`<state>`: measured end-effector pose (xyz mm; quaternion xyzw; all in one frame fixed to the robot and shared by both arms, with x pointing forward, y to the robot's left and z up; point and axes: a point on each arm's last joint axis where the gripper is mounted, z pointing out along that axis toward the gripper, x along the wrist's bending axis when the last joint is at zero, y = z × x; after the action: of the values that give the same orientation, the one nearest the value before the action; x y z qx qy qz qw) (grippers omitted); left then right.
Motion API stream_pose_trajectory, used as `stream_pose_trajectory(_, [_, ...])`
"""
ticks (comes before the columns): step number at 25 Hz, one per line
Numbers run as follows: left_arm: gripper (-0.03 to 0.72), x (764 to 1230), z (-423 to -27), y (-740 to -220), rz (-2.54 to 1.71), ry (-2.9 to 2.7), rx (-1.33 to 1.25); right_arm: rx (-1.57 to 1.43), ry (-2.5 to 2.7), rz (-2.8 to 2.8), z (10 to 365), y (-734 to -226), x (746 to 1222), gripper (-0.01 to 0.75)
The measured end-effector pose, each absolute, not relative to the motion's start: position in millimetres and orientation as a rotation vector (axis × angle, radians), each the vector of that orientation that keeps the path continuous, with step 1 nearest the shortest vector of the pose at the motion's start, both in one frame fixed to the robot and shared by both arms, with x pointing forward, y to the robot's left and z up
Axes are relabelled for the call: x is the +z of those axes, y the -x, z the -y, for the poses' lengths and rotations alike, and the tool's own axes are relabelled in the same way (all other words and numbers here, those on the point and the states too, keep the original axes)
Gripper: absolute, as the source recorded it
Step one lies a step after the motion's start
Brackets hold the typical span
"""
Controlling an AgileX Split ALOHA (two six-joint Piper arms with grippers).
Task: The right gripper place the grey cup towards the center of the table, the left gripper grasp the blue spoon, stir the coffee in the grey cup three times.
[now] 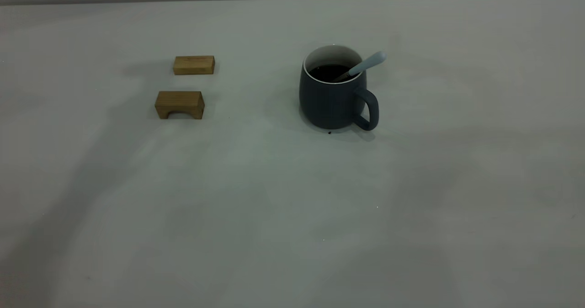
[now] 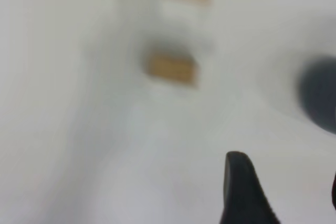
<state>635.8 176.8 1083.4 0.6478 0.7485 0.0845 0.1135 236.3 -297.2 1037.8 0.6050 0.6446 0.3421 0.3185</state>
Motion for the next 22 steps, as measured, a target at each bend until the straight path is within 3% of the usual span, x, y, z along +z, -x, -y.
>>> stream_pose_trajectory(5, [0.475,1150,-199,-594,-1.94,-2.019,0.482,0.9,-1.591,-1.696,297,-236,1038,0.587])
stream_pose_trajectory(10, [0.475,1175,-226,-521,-1.883,-2.042,0.567,0.9,-1.591,-1.696,297,-236,1038,0.587])
stream_pose_trajectory(15, [0.475,1159,-252,-444,-1.897,-2.065,0.556,0.899,-1.59,-1.696,297,-236,1038,0.587])
stream_pose_trajectory(22, [0.475,1098,-287,-343,-1.93,-2.06,0.471,0.899,-1.59,-1.696,297,-236,1038,0.587])
